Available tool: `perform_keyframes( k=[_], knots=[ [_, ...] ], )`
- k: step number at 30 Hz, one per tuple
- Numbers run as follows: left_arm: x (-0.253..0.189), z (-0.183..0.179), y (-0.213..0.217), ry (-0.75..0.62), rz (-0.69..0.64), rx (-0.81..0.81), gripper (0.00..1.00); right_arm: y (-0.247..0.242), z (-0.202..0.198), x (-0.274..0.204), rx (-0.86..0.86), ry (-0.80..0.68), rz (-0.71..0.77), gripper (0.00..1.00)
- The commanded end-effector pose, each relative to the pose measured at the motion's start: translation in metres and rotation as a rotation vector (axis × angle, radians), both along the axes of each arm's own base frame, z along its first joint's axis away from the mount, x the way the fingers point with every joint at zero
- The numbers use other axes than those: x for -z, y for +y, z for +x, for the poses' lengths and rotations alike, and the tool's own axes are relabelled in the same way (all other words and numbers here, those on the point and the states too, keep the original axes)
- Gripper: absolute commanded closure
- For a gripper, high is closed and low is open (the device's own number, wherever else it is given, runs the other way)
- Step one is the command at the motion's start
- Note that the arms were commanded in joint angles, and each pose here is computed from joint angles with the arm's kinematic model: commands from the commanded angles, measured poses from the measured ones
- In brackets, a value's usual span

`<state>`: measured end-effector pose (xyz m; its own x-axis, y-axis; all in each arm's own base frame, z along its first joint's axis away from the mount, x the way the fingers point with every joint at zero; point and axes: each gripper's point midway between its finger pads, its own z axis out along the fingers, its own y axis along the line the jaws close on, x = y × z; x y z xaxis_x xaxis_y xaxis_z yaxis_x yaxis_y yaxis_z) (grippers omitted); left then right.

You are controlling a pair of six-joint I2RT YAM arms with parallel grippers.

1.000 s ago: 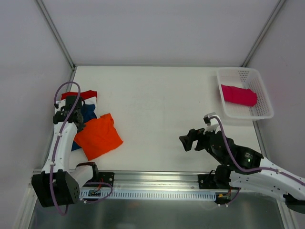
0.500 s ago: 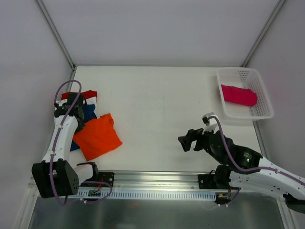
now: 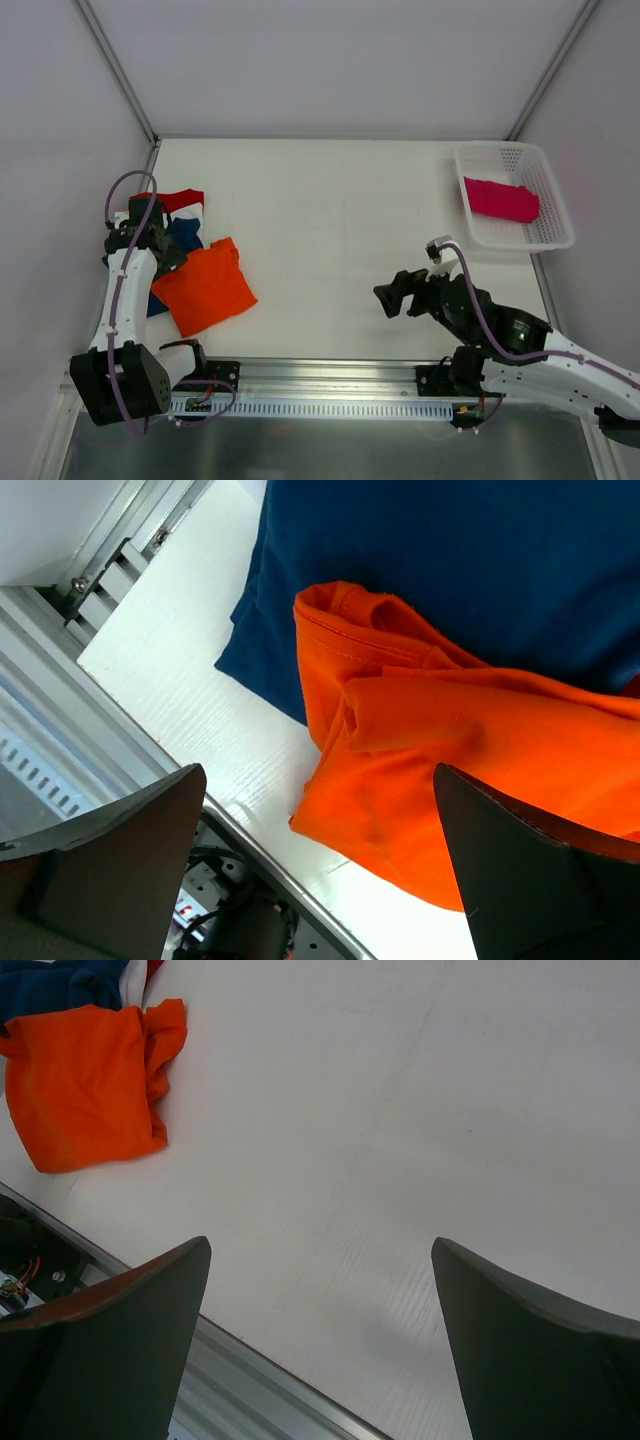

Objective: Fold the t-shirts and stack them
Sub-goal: Neatly place the folded tshirt to the corner

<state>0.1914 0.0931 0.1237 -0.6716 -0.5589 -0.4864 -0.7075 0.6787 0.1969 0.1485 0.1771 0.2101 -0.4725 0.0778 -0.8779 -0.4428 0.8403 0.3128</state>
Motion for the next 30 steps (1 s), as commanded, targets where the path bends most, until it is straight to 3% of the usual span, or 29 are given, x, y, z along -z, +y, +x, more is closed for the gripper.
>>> perform_keyframes(
  k=[1, 5, 9, 13, 16, 17, 18, 21, 24, 25, 30],
  knots=[
    [-0.001, 0.005, -0.009, -0.052, -0.084, 0.027, 0.01, 0.006, 0.0, -0.006, -0.011, 0.003, 0.021, 0.03],
    [0.001, 0.01, -0.021, -0.09, -0.16, 0.046, 0.01, 0.015, 0.0, -0.002, -0.026, 0.022, 0.005, 0.03],
    [-0.028, 0.021, -0.044, -0.266, -0.243, 0.126, 0.01, 0.039, 0.006, 0.002, -0.073, 0.009, -0.004, 0.02],
    [-0.057, 0.02, -0.052, -0.382, -0.235, 0.207, 0.01, 0.083, 0.011, 0.01, -0.166, 0.035, -0.047, 0.02],
    [-0.052, 0.01, -0.058, -0.342, -0.267, 0.213, 0.01, 0.138, 0.01, 0.01, -0.294, 0.073, 0.037, 0.01],
    [-0.05, 0.008, -0.063, -0.334, -0.293, 0.221, 0.01, 0.18, 0.021, 0.005, -0.362, 0.098, 0.129, 0.02],
    [-0.05, 0.008, -0.064, -0.334, -0.293, 0.221, 0.01, 0.186, 0.018, -0.008, -0.39, 0.092, 0.155, 0.02],
    [-0.058, 0.008, -0.069, -0.371, -0.308, 0.245, 0.01, 0.24, 0.028, 0.026, -0.488, 0.197, 0.148, 0.03],
    [-0.068, 0.008, -0.075, -0.413, -0.317, 0.28, 0.01, 0.278, 0.033, 0.018, -0.58, 0.242, 0.24, 0.03],
    [-0.07, 0.006, -0.075, -0.428, -0.31, 0.285, 0.01, 0.289, 0.038, 0.042, -0.586, 0.296, 0.225, 0.03],
    [-0.071, 0.005, -0.083, -0.44, -0.342, 0.315, 0.01, 0.328, 0.044, 0.066, -0.66, 0.41, 0.352, 0.03]
  ],
)
